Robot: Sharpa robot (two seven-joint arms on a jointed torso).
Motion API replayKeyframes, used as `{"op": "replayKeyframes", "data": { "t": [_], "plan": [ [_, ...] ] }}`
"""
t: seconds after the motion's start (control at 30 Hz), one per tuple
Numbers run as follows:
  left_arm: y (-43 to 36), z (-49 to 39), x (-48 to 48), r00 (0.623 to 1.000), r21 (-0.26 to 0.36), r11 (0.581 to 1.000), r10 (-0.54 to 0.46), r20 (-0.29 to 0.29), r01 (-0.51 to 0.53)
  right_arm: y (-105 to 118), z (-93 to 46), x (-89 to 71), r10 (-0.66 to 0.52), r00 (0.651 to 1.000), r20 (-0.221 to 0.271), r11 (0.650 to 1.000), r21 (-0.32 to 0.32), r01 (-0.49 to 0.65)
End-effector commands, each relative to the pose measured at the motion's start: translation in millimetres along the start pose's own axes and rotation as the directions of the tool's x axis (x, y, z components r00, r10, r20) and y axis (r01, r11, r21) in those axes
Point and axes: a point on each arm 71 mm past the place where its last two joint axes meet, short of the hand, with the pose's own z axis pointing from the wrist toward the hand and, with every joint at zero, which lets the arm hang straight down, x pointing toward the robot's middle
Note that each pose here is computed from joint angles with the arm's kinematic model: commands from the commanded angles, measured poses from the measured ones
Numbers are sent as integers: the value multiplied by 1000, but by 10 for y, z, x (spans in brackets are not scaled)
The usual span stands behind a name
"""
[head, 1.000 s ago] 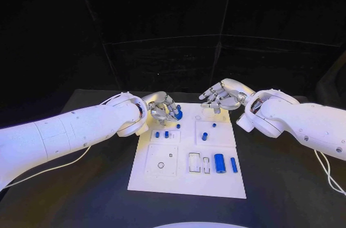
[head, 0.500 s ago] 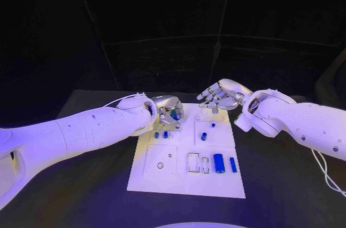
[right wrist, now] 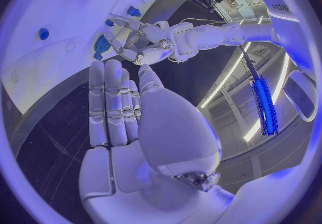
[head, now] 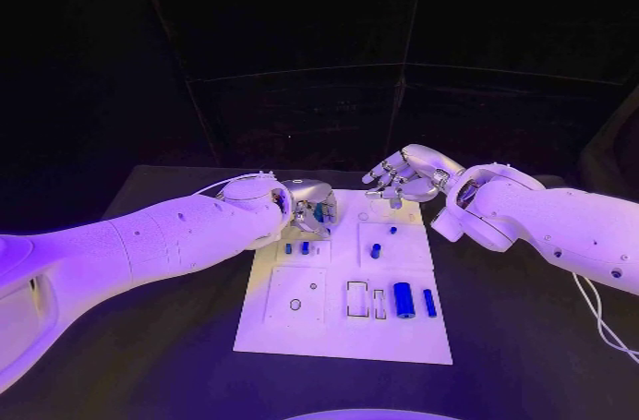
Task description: Assemble the parts on the task board
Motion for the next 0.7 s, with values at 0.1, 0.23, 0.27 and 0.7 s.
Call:
{"op": "replayKeyframes", "data": {
  "t": [0.1, 0.23, 0.27, 0.7],
  "plan": [
    [9, 12, 22, 999, -16, 999, 28, -38, -28, 18, 6, -1, -1, 1000, -4, 1000, -9, 1],
    [8, 22, 31, 999, -18, 999, 28, -45, -29, 20, 8, 1, -1, 1000, -4, 1000, -10, 1],
    [8, 23, 32, 999, -18, 999, 28, -45, -29, 20, 8, 1, -1, 1000, -4, 1000, -10, 1],
    [-4, 57, 68, 998, -17, 999, 26, -52, -27, 25, 14, 7, 0, 1000, -6, 1000, -11, 0]
  ]
}}
